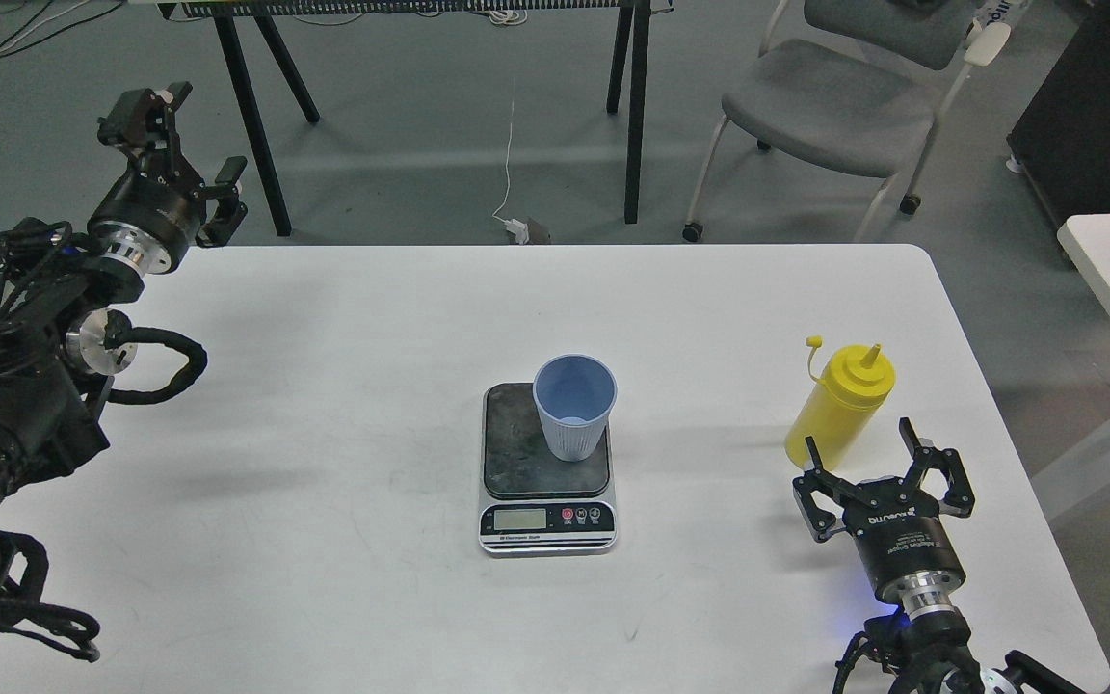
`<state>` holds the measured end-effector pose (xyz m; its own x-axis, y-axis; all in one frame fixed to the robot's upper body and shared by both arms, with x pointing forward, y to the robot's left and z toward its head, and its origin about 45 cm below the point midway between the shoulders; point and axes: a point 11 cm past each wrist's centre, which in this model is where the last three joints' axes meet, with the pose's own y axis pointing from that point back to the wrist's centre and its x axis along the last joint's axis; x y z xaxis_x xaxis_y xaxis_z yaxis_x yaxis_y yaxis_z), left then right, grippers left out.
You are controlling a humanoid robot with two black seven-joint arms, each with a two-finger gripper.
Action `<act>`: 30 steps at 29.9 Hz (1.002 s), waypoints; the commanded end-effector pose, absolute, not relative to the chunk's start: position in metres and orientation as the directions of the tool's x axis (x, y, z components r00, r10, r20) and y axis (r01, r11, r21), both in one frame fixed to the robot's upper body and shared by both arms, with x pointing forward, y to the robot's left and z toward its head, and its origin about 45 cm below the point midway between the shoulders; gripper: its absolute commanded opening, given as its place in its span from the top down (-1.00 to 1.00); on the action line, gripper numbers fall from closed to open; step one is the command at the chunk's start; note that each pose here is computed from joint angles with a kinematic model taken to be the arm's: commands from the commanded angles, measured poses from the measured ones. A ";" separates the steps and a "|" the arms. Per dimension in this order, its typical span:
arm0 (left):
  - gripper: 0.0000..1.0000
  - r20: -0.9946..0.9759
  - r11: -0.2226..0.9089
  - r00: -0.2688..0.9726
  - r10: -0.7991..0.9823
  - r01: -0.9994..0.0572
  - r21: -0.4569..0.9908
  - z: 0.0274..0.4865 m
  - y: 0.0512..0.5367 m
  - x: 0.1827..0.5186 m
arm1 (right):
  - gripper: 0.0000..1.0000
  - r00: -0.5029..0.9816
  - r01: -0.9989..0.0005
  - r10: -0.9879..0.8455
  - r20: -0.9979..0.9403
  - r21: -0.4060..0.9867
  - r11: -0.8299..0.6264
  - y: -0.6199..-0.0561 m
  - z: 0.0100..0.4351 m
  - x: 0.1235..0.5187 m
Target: Pour seasoning into cup on scale with both arms
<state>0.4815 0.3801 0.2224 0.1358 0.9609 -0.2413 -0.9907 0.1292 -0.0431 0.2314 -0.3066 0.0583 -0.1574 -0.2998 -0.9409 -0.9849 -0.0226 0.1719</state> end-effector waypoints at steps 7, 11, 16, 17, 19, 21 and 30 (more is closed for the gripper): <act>-0.89 -0.244 0.129 0.135 0.960 -0.991 -0.040 0.221 0.380 0.481 | -0.98 -0.091 -0.994 -0.697 -0.711 0.110 0.017 -0.447 0.120 0.267; -0.89 -0.248 0.129 0.136 0.959 -0.991 -0.044 0.221 0.378 0.481 | -0.98 0.036 -0.998 -0.946 -0.323 0.038 -0.051 -0.510 0.197 0.320; -0.89 -0.252 0.137 0.144 0.957 -0.989 -0.049 0.223 0.373 0.484 | -0.98 0.194 -0.981 -0.980 0.041 -0.008 -0.195 -0.501 0.272 0.391; -0.89 -0.255 0.138 0.146 0.956 -0.989 -0.049 0.222 0.372 0.484 | -0.98 0.207 -0.978 -0.977 0.057 -0.020 -0.209 -0.496 0.280 0.400; -0.89 -0.255 0.138 0.146 0.956 -0.989 -0.049 0.222 0.372 0.484 | -0.98 0.237 -0.969 -0.970 0.049 -0.067 -0.240 -0.480 0.296 0.415; -0.89 -0.255 0.138 0.146 0.956 -0.989 -0.049 0.222 0.372 0.484 | -0.98 0.273 -0.956 -0.962 0.003 -0.115 -0.272 -0.454 0.300 0.429; -0.89 -0.247 0.129 0.138 0.959 -0.990 -0.052 0.225 0.378 0.483 | -0.98 0.409 -0.903 -0.902 -0.140 -0.207 -0.378 -0.361 0.290 0.461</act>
<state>0.4832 0.3771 0.2245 0.1392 0.9584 -0.2491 -0.9901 0.1306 -0.0508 0.4549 -0.3855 0.2955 0.3761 -0.9209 -0.1025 -0.9159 -0.3526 -0.1919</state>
